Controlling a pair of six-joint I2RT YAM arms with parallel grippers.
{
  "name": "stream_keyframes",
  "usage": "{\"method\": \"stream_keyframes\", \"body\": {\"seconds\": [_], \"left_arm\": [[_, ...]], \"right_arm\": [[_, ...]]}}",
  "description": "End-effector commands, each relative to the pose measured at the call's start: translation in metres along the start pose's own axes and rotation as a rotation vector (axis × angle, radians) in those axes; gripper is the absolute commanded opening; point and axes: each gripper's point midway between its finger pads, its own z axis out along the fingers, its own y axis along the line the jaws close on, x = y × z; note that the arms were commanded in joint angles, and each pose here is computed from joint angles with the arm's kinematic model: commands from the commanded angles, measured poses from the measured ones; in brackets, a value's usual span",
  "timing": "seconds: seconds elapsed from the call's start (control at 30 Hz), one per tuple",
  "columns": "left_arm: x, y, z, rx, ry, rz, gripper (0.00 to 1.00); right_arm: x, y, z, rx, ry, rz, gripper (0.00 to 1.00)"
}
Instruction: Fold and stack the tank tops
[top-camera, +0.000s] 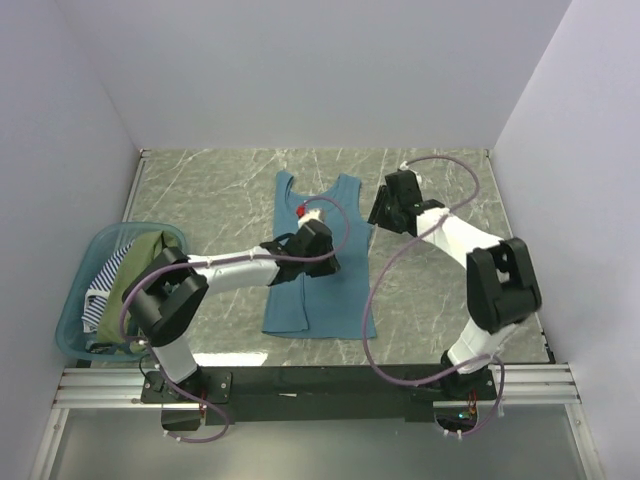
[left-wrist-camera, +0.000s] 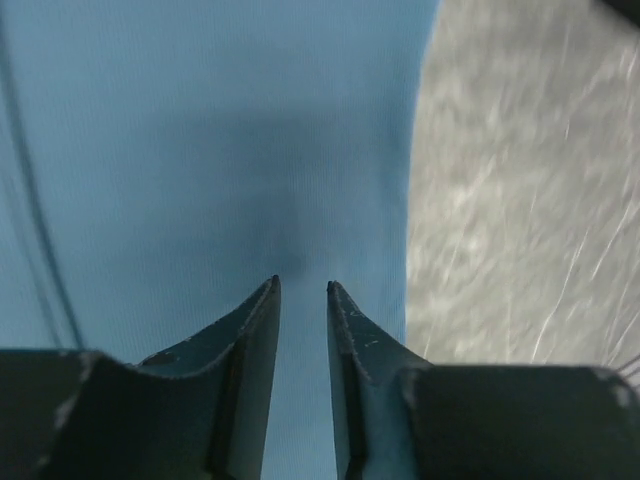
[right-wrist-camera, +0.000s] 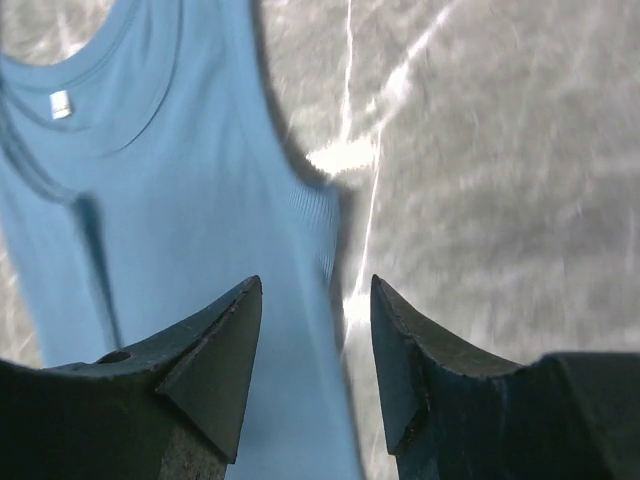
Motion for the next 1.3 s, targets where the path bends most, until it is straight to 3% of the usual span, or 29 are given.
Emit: {"method": "stream_keyframes", "body": {"seconds": [0.0,0.1,0.27,0.4,0.63,0.9,1.27], "left_arm": [[0.001,-0.037,-0.021,0.088,-0.071,0.025,0.30],[0.024,-0.037,-0.023,0.064,-0.046,0.068,0.28],[0.060,-0.051,-0.033,0.102,-0.001,0.111,0.29],[0.092,-0.061,-0.038,0.121,0.037,0.161,0.31],[0.135,-0.077,-0.040,0.147,0.082,0.255,0.40],[0.165,-0.087,-0.046,0.133,0.098,0.358,0.44],[0.195,-0.061,-0.046,-0.103,0.051,0.502,0.39]], "right_arm": [[-0.008,0.005,0.017,-0.020,0.028,-0.045,0.54],[-0.004,0.009,0.035,-0.031,0.062,-0.042,0.53],[0.010,0.003,0.056,-0.007,0.109,-0.027,0.40],[0.018,-0.005,0.063,0.016,0.121,-0.015,0.14],[0.039,-0.042,0.058,0.056,0.138,0.041,0.00],[0.042,-0.047,0.034,0.007,0.109,0.098,0.00],[0.048,-0.048,0.027,-0.007,0.106,0.118,0.00]]}}
